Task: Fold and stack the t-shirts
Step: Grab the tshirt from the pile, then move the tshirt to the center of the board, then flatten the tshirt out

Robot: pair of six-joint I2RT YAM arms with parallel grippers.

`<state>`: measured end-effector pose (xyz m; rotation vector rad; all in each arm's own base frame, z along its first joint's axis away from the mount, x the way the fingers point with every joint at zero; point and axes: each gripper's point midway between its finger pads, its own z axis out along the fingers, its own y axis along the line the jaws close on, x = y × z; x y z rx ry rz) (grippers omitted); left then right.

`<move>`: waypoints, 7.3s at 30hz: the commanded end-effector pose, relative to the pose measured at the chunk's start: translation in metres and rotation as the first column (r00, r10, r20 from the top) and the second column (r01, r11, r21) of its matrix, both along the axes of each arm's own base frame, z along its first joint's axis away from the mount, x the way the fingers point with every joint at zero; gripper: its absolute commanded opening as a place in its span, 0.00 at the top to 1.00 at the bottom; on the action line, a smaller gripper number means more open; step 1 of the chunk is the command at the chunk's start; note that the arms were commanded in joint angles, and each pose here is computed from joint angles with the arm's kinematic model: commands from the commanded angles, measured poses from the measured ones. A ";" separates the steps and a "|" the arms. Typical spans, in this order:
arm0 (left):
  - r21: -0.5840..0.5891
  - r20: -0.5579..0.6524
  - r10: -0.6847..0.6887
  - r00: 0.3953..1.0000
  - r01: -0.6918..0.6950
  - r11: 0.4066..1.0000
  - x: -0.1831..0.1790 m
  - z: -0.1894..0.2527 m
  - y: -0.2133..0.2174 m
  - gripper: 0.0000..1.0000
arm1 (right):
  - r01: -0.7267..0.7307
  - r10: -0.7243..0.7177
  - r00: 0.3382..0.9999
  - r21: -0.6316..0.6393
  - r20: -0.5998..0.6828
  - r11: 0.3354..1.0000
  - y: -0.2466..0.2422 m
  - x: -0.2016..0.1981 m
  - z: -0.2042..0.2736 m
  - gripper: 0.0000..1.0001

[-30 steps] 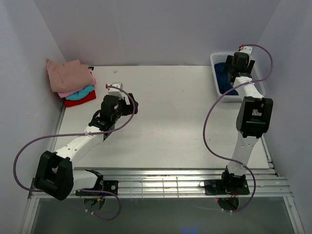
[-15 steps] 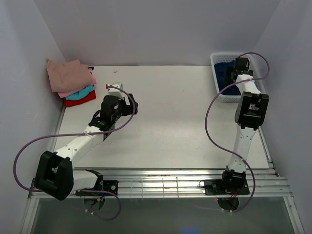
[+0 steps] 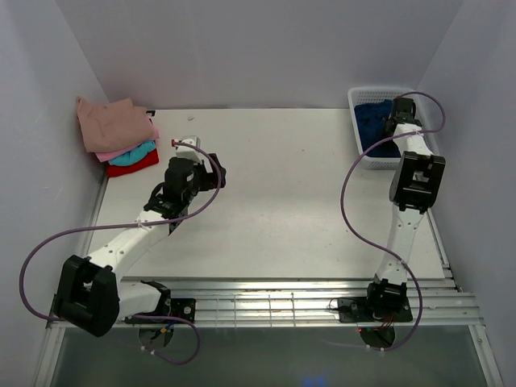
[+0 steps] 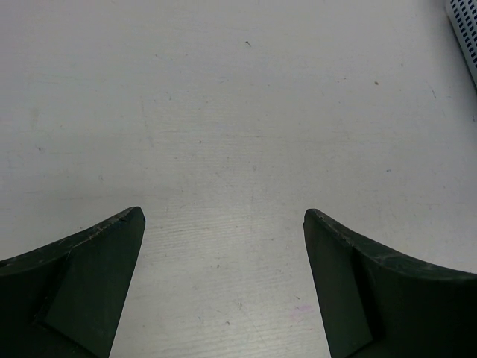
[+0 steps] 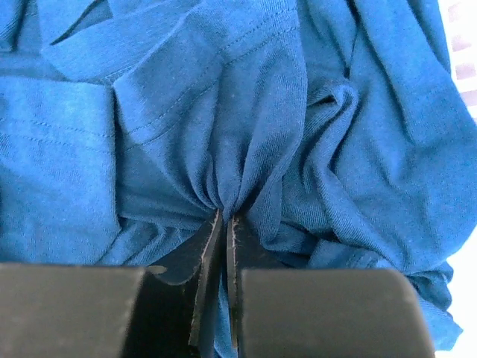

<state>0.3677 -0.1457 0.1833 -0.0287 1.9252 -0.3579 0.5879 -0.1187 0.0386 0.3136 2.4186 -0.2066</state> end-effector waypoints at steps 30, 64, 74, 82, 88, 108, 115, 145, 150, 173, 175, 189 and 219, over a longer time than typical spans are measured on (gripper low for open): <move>-0.171 0.101 0.008 0.995 0.009 0.985 -0.036 0.060 0.004 0.02 | -0.981 0.542 0.186 0.128 0.820 0.145 0.426 -0.250 0.470 0.92; -0.181 -0.005 0.033 0.999 -0.034 0.983 -0.053 0.035 0.011 0.02 | -0.186 0.123 0.930 0.153 0.347 0.971 0.178 -0.251 0.183 0.92; -0.063 -0.321 0.160 0.933 -0.190 0.980 -0.086 -0.072 0.029 0.09 | -0.106 0.084 0.971 0.087 0.224 0.991 0.162 -0.255 0.133 0.27; -0.063 -0.379 0.241 0.894 -0.285 0.956 -0.118 -0.097 0.049 0.13 | -0.149 0.122 0.969 0.114 0.213 0.982 0.169 -0.261 0.116 0.27; -0.162 -0.432 0.134 0.892 -0.223 0.961 -0.125 -0.113 0.026 0.19 | -0.176 0.142 0.966 0.145 0.215 0.974 0.176 -0.265 0.107 0.28; -0.279 -0.403 0.023 0.915 -0.147 0.949 -0.115 -0.120 -0.001 0.82 | -0.181 0.145 0.960 0.135 0.241 0.974 0.172 -0.274 0.115 0.29; -0.261 -0.310 0.085 0.947 -0.171 0.950 -0.093 -0.066 0.006 1.00 | -0.188 0.154 0.962 0.135 0.227 0.973 0.173 -0.277 0.110 0.29; -0.111 -0.035 0.392 0.919 -0.394 0.913 -0.034 0.051 0.059 1.00 | -0.263 0.230 0.960 0.246 0.158 0.933 0.200 -0.284 0.062 0.31; -0.010 -0.067 0.500 0.863 -0.502 0.865 -0.024 -0.004 0.076 1.00 | -0.275 0.237 0.957 0.253 0.168 0.928 0.202 -0.287 0.064 0.31; 0.047 -0.316 0.457 0.832 -0.467 0.883 -0.088 -0.123 0.079 0.35 | -0.286 0.237 0.952 0.284 0.195 0.915 0.210 -0.294 0.065 0.31; 0.065 -0.318 0.467 0.825 -0.472 0.879 -0.084 -0.128 0.079 0.39 | -0.288 0.239 0.951 0.282 0.198 0.915 0.210 -0.295 0.066 0.31; 0.099 -0.308 0.509 0.804 -0.505 0.857 -0.084 -0.130 0.087 0.39 | -0.278 0.238 0.955 0.260 0.177 0.925 0.206 -0.295 0.061 0.31; 0.149 -0.326 0.509 0.797 -0.488 0.860 -0.069 -0.142 0.081 0.45 | -0.389 0.319 0.907 0.256 0.275 0.885 0.236 -0.228 0.075 0.32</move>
